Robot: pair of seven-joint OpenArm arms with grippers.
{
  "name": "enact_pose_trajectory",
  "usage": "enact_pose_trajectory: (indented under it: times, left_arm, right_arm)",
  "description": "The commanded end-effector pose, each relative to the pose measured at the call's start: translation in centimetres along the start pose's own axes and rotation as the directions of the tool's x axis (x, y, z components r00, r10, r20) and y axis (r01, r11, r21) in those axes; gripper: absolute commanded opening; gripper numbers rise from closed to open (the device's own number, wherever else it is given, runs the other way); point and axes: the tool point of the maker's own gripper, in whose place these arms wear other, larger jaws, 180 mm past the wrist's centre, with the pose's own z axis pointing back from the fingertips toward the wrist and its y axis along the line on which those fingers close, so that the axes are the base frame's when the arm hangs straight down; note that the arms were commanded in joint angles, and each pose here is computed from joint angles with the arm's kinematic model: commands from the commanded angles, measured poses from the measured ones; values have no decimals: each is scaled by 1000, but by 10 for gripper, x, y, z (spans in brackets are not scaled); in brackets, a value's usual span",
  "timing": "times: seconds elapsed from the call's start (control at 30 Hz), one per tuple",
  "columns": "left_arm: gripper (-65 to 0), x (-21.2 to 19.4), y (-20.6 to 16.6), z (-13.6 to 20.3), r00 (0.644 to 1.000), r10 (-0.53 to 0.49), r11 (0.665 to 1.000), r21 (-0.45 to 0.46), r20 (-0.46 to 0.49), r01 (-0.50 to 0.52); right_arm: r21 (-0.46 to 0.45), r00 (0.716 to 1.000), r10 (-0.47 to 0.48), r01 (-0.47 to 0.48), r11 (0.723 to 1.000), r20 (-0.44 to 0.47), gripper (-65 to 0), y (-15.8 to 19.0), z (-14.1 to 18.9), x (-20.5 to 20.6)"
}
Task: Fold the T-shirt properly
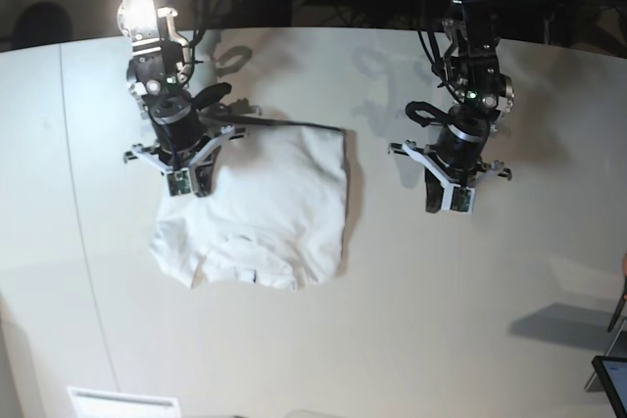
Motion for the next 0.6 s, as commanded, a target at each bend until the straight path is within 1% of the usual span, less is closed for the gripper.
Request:
enact_pose_trajectory:
  times: [0.0, 0.1, 0.13, 0.27, 0.33, 0.43, 0.5, 0.57]
  left_arm:
    - [-650, 20, 2, 1, 998, -2, 1000, 7, 67, 1]
    - [-650, 19, -1, 4, 997, -2, 1000, 2, 80, 1]
    - [-650, 23, -2, 6, 994, -2, 1000, 0, 109, 2]
    - [-650, 30, -7, 18, 973, 3, 1000, -11, 231, -1]
    - [-650, 29, -9, 25, 964, 3, 1000, -18, 265, 2]
    - [-650, 24, -23, 37, 951, -23, 995, -82, 308, 51]
    - [-650, 18, -33, 47, 943, -33, 989, -124, 330, 78]
    - [-650, 11, -37, 58, 938, -37, 985, -144, 344, 92]
  right_arm:
    - [-9, 999, 0, 0, 1000, 54, -633, -7, 2, 19]
    - [-44, 994, -4, 9, 999, 111, -633, -23, 8, 38]
    - [-52, 989, -1, 9, 999, 149, -633, -26, 11, 48]
    - [-23, 958, 11, -4, 1000, 287, -633, -22, 33, 71]
    - [-15, 947, 9, -4, 1000, 322, -633, -20, 41, 71]
    - [-6, 906, -3, 6, 1000, 423, -633, -15, 60, 71]
    - [0, 872, -13, 14, 1000, 489, -631, -12, 76, 68]
    - [6, 838, 4, -9, 1000, 546, -631, -14, 92, 63]
